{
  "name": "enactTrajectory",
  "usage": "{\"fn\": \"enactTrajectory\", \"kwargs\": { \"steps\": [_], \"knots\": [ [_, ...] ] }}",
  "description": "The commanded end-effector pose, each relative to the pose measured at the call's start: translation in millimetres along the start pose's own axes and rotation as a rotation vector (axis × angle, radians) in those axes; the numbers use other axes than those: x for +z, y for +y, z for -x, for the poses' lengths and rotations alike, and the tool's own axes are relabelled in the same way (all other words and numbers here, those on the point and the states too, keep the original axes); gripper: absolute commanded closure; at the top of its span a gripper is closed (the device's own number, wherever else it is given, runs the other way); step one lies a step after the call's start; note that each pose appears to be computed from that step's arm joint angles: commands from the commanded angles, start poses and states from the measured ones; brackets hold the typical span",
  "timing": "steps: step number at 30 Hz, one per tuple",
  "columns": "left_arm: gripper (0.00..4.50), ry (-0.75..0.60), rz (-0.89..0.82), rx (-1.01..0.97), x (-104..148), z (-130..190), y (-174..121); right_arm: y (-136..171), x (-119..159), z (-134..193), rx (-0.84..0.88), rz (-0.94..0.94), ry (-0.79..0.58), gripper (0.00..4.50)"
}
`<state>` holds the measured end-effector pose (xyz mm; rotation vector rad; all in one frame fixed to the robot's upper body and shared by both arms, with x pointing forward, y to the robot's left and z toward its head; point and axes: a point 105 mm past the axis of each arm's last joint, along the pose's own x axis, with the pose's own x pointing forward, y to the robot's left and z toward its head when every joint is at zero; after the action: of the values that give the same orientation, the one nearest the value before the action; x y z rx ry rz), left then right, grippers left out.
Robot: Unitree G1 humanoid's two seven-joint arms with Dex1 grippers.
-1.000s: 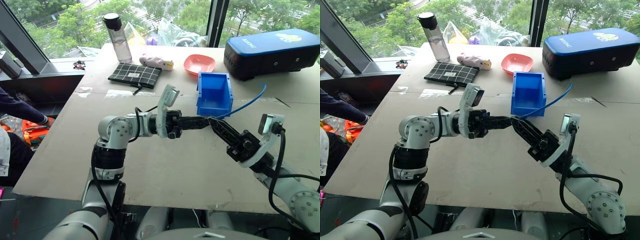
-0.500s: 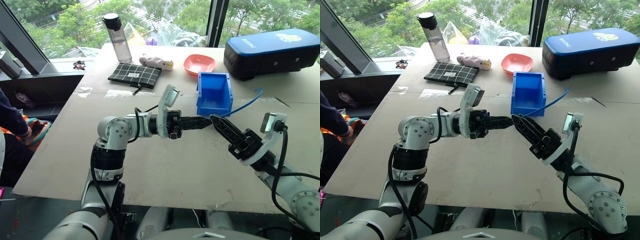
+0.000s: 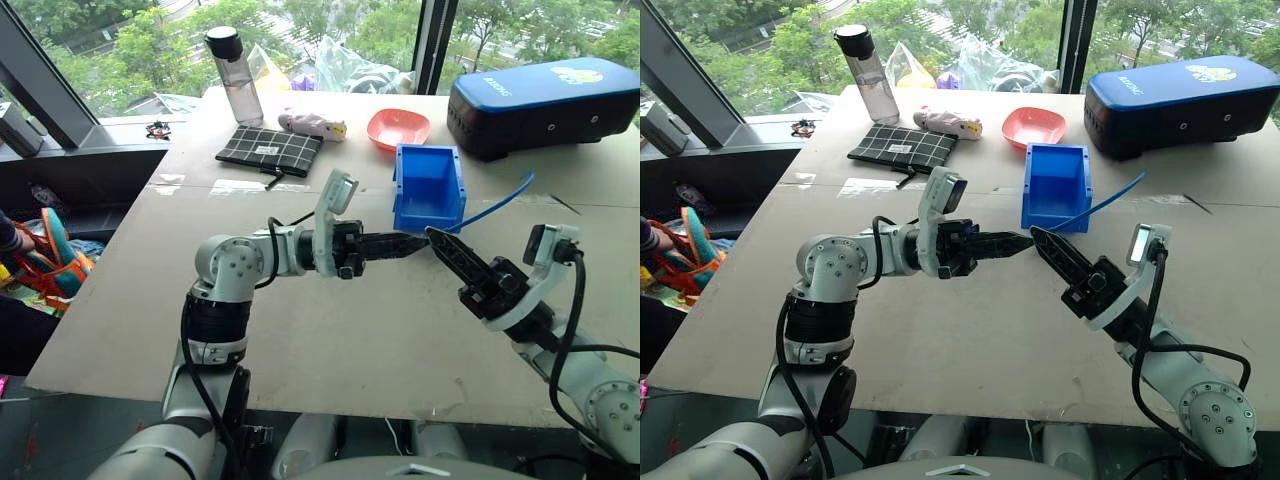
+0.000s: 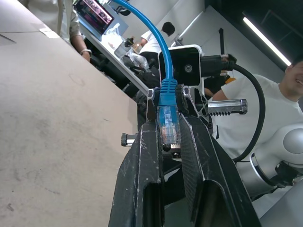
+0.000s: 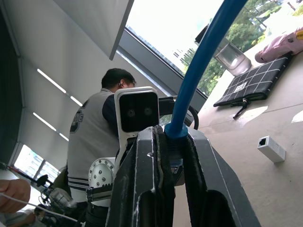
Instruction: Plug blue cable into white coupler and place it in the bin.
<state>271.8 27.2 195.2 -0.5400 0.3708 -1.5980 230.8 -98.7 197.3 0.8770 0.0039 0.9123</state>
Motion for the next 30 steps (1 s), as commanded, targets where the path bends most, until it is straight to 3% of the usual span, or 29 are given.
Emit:
{"fn": "enactTrajectory", "kwargs": {
  "steps": [1, 5, 7, 10, 14, 28, 29, 30],
  "knots": [
    [2.78, -0.004, -0.074, 0.053, 4, 15, -7, 6, 0, -1, 0.028, 0.016, 0.008, 4.50],
    [0.72, 0.040, -0.291, 0.400, -2, 56, 20, 3, -1, 1, 0.013, 0.033, 0.011, 4.50],
    [0.07, 0.083, -0.446, 0.584, -4, 81, 37, 1, -1, 3, -0.001, 0.047, 0.006, 4.50],
    [0.07, 0.100, -0.588, 0.763, -1, 108, 60, -2, -1, 3, -0.012, 0.069, 0.006, 4.50],
    [0.07, 0.200, -0.690, 0.800, -6, 121, 83, -5, -2, 2, -0.014, 0.078, 0.006, 4.50],
    [0.07, 0.368, -0.807, 0.752, -1, 109, 156, -4, 0, 3, -0.027, 0.168, 0.038, 4.50],
    [0.64, 0.378, -0.812, 0.754, -3, 108, 159, -3, -1, 4, -0.035, 0.174, 0.039, 4.50],
    [0.87, 0.383, -0.813, 0.756, -5, 107, 161, -3, -1, 5, -0.042, 0.179, 0.040, 4.50]
  ]
}}
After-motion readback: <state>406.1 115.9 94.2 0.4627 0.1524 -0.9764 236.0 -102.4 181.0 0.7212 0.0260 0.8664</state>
